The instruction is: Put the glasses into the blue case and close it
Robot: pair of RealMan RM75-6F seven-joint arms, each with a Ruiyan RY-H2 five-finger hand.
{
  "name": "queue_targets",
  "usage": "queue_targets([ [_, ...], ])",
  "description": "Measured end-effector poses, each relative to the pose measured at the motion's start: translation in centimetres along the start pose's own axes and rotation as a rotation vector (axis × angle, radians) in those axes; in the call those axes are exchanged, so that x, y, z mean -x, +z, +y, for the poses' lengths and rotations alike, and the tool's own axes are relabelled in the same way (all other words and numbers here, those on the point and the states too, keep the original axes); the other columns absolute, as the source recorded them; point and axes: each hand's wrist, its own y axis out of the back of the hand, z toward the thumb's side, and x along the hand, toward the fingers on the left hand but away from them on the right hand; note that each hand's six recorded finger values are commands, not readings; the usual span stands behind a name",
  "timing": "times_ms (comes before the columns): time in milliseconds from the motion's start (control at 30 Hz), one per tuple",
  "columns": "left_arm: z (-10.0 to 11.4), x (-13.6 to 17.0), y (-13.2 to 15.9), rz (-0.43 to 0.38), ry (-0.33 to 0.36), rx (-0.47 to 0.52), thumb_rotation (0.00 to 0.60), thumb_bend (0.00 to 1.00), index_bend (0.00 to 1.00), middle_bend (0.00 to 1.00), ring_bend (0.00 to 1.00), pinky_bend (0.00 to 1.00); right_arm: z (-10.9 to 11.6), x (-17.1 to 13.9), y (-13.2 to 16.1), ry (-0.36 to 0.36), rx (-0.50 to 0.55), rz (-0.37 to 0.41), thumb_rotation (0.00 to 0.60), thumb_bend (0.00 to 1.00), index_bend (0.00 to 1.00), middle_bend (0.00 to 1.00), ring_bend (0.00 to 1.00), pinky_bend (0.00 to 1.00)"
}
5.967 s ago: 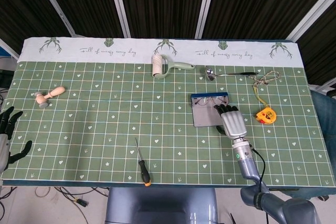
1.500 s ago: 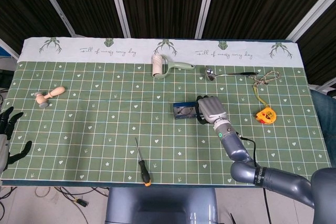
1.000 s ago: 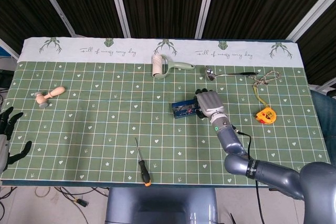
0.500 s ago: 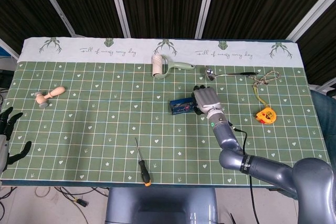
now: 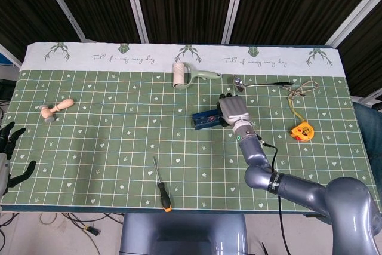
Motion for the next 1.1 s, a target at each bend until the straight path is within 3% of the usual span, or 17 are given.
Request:
queue_targets([
  [500,0.0,0.0,0.0,-0.001,-0.002,0.005,0.600,0.31,0.13,0.00,0.00,0.00,0.1,1.1,1.5,0.002,-0.021,-0.005,0.600,0.62,0.66,0.22,0.19,0.30],
  [567,0.0,0.0,0.0,-0.002,-0.002,0.005,0.600,0.31,0.13,0.00,0.00,0.00,0.1,1.2,1.7,0.000,-0.023,-0.006,0.600,0.57,0.60,0.22,0.19,0.30],
  [733,0.0,0.0,0.0,-0.001,-0.003,0.005,0.600,0.31,0.13,0.00,0.00,0.00,0.0,1.5,2.1,0.006,-0.024,-0.009,0.600,0.37,0.26,0.22,0.19,0.30],
  [867,0.0,0.0,-0.1,0.000,-0.003,0.006,0.600,0.31,0.13,0.00,0.00,0.00,-0.1,1.8,2.6,0.006,-0.012,-0.011,0.600,0.24,0.09,0.22,0.19,0.30],
  [967,0.0,0.0,-0.1,0.002,-0.004,0.007,0.600,0.31,0.13,0.00,0.00,0.00,0.2,1.9,2.9,-0.008,0.009,-0.015,0.600,0.17,0.03,0.22,0.19,0.30],
  [1100,-0.1,0.0,-0.1,0.003,-0.005,0.006,0.600,0.31,0.13,0.00,0.00,0.00,0.7,1.8,3.2,-0.032,0.034,-0.015,0.600,0.16,0.04,0.22,0.19,0.30],
])
